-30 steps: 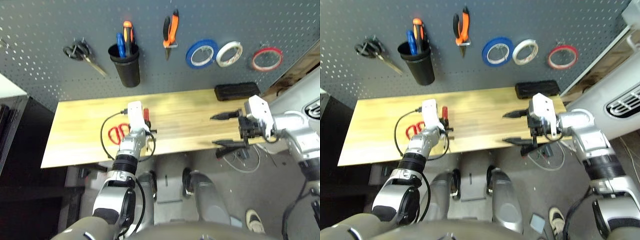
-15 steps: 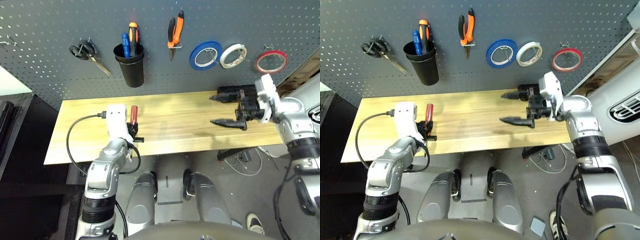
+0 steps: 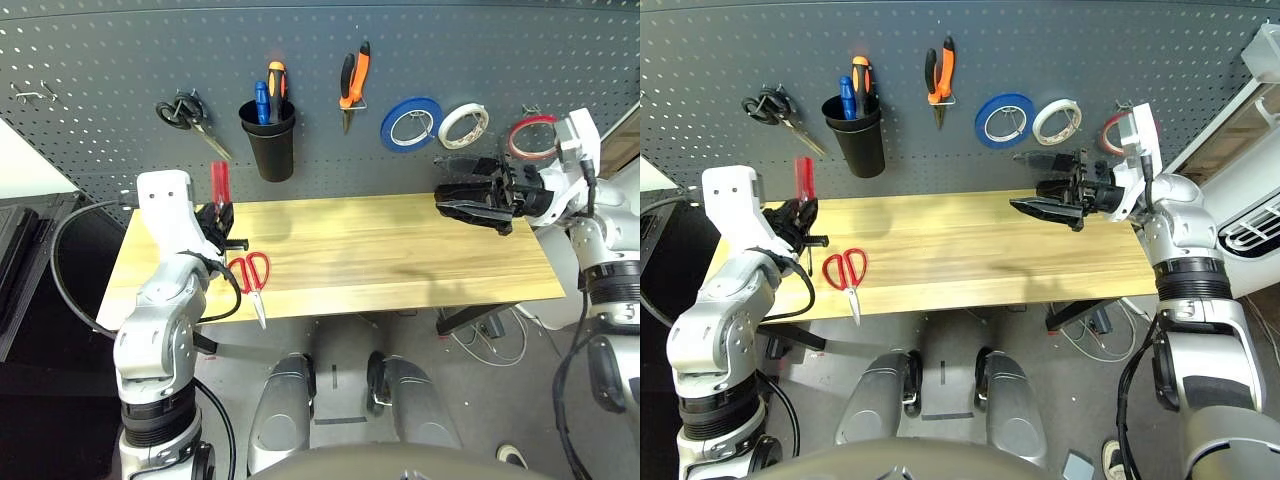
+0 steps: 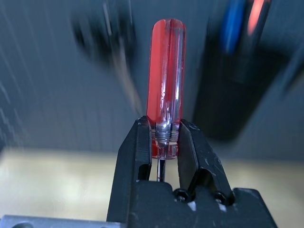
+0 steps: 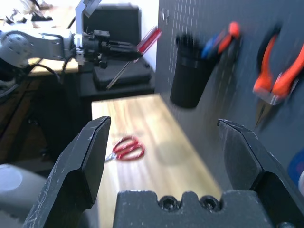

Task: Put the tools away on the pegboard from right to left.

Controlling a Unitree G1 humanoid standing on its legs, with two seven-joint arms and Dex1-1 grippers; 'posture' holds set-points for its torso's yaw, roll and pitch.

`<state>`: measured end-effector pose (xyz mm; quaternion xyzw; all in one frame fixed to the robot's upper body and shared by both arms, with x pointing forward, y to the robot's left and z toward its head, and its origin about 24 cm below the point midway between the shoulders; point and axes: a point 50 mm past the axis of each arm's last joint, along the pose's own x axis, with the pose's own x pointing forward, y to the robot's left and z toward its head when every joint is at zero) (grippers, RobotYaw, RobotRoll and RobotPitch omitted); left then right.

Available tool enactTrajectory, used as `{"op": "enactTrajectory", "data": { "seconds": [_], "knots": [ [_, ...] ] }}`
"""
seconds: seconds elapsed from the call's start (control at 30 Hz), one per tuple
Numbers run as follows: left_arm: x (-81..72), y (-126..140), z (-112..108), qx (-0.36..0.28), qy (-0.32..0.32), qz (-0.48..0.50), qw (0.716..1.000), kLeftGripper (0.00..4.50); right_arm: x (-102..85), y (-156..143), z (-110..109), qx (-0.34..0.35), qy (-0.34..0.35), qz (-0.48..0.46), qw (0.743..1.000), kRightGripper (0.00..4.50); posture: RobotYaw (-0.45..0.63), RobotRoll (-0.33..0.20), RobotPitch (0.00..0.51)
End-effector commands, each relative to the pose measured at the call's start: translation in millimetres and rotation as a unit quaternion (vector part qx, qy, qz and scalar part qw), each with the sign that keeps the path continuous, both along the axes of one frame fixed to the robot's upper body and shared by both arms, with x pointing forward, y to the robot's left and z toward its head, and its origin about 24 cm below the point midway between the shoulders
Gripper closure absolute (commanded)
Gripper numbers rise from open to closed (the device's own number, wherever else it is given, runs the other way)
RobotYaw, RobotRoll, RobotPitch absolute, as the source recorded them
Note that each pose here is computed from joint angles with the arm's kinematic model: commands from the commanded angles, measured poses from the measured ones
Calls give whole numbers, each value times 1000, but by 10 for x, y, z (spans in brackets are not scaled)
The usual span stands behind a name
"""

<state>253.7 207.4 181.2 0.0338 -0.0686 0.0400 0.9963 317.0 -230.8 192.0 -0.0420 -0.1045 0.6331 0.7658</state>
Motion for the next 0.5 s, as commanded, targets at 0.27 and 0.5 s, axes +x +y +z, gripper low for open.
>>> {"op": "enactTrajectory", "data": {
  "seconds": [0.27, 0.5],
  "knots": [
    [206, -148, 482, -23, -109, -36, 993, 3706, -20, -76, -46, 13, 0, 2, 1000, 0, 88, 0, 27],
    [363, -331, 784, -72, -162, -64, 982, 3706, -34, -119, -81, 12, 3, -3, 1000, 0, 68, 0, 33]
  ]
}}
